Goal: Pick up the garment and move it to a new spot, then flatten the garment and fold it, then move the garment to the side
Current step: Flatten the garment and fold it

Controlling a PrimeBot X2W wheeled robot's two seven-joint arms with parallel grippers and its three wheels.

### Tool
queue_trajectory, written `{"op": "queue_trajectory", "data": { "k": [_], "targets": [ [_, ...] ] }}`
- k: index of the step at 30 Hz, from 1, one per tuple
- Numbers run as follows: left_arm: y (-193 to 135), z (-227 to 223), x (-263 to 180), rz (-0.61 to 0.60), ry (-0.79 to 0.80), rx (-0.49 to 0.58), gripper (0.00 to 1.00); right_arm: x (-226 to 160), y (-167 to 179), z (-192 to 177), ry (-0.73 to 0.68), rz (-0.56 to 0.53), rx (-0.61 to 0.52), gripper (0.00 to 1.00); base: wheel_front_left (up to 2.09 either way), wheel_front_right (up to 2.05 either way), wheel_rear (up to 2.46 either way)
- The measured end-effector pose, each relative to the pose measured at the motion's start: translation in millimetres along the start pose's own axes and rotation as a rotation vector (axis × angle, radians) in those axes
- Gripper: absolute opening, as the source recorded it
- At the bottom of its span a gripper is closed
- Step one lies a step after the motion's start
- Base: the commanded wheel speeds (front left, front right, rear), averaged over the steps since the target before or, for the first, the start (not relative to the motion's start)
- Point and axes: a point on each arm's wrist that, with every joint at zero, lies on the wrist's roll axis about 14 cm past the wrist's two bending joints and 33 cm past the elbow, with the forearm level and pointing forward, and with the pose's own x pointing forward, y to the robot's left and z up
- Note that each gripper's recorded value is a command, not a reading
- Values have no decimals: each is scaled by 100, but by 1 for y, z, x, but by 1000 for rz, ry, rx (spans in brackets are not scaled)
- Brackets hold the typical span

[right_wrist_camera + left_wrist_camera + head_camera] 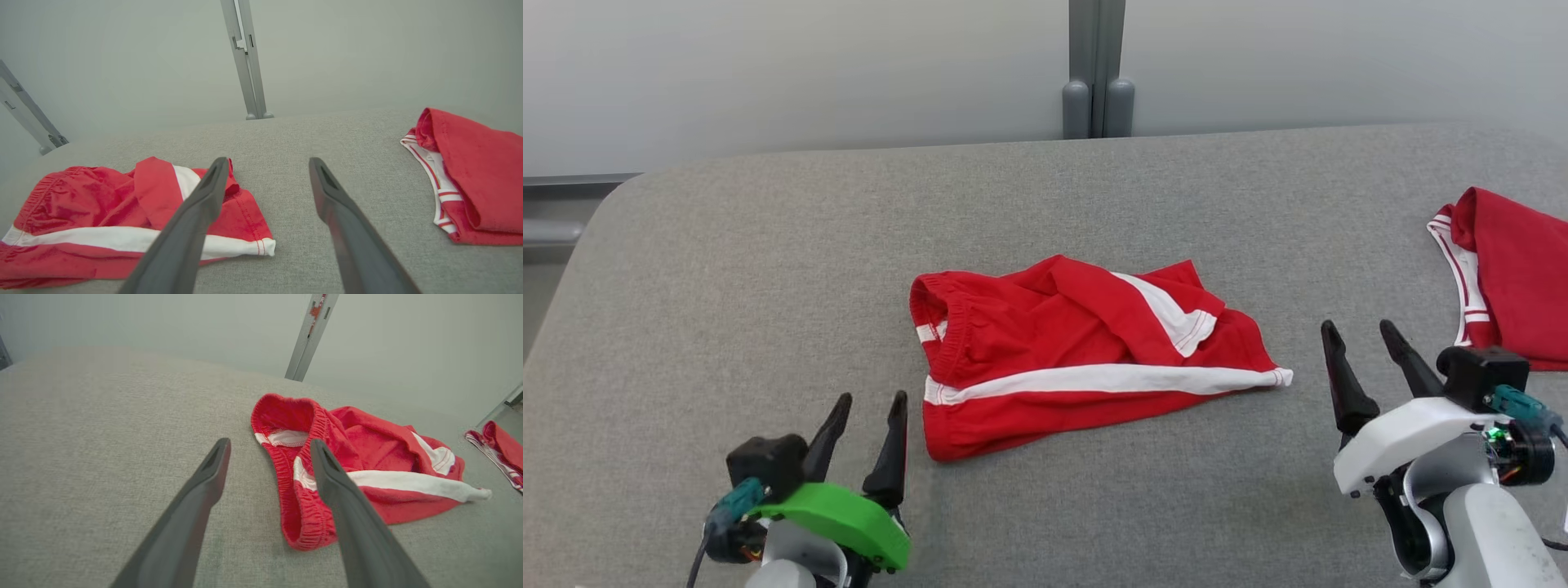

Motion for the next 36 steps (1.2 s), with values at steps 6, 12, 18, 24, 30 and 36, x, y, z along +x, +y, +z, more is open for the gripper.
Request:
{"op": "queue_trajectory", "data": {
  "k": [6,12,18,24,30,36],
  "targets": [
    [-6,-21,14,-38,178,-8,100,-1,-1,-51,316,-28,70,100,0,0,0],
    [-5,-39,28,-18,297,32,100,7,-1,-78,495,-37,118,100,0,0,0],
    [-6,-56,36,-17,369,29,100,19,4,-101,586,-26,132,100,0,0,0],
    [-5,-66,40,-12,403,19,100,33,7,-112,593,-19,137,100,0,0,0],
    [-4,-71,40,-11,424,17,100,39,13,-120,600,-3,129,100,0,0,0],
    [-16,-75,39,-60,444,17,100,44,17,-121,586,4,124,100,0,0,0]
  ]
}}
